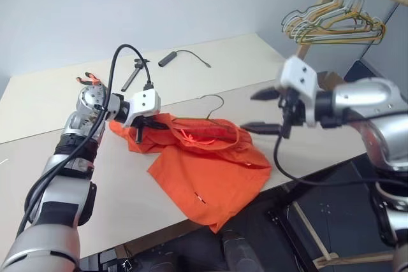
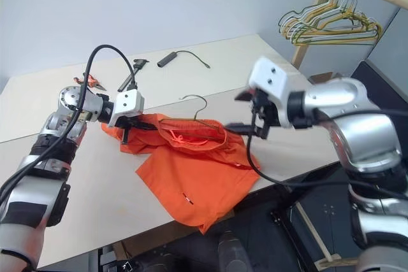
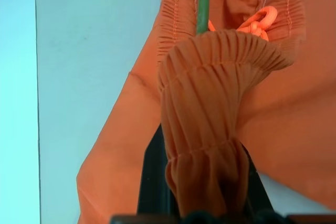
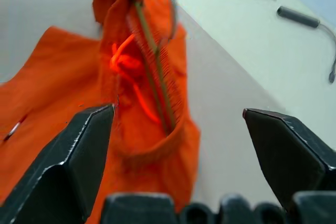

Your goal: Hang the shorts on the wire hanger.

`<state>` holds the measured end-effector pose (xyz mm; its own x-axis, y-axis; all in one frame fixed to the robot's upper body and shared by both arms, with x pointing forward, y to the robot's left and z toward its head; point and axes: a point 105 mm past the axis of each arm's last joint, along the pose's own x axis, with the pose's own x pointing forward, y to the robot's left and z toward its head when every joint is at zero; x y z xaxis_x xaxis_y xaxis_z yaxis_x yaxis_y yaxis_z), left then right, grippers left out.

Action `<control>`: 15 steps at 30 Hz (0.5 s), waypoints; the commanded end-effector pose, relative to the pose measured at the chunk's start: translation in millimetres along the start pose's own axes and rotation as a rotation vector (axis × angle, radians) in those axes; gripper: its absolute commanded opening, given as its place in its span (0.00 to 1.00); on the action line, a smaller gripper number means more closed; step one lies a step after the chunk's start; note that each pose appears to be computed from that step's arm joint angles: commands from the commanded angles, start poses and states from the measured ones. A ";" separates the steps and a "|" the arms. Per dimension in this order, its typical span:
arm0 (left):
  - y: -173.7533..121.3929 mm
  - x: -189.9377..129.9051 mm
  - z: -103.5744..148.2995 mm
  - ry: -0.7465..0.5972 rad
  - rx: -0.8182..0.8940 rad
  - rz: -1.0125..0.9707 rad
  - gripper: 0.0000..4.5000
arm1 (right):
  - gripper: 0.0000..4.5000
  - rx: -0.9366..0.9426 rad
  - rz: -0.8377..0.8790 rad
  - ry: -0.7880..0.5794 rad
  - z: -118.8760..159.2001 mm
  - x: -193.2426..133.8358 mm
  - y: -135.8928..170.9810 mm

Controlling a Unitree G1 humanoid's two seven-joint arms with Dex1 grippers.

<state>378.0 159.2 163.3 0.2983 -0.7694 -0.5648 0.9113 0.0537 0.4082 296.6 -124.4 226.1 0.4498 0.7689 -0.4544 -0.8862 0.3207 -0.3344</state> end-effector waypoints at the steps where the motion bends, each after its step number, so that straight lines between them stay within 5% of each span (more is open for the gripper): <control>1: 13.2 -10.5 16.7 -0.051 0.029 0.069 0.00 | 0.99 -0.040 -0.017 0.040 -7.0 -0.1 9.5; 5: 18.6 -14.2 24.5 -0.108 -0.010 0.094 0.00 | 0.99 0.036 -0.100 0.087 -31.9 12.4 -1.8; 15: 14.3 -30.8 34.4 -0.192 -0.053 0.069 0.00 | 0.99 -0.001 -0.189 0.079 -43.7 37.3 -29.8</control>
<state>374.5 160.2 187.2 0.2912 -0.8481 -0.4426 0.9279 0.1378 0.3465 338.3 -132.2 171.5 0.5893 0.6474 -0.4834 -0.8079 0.4710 -0.3541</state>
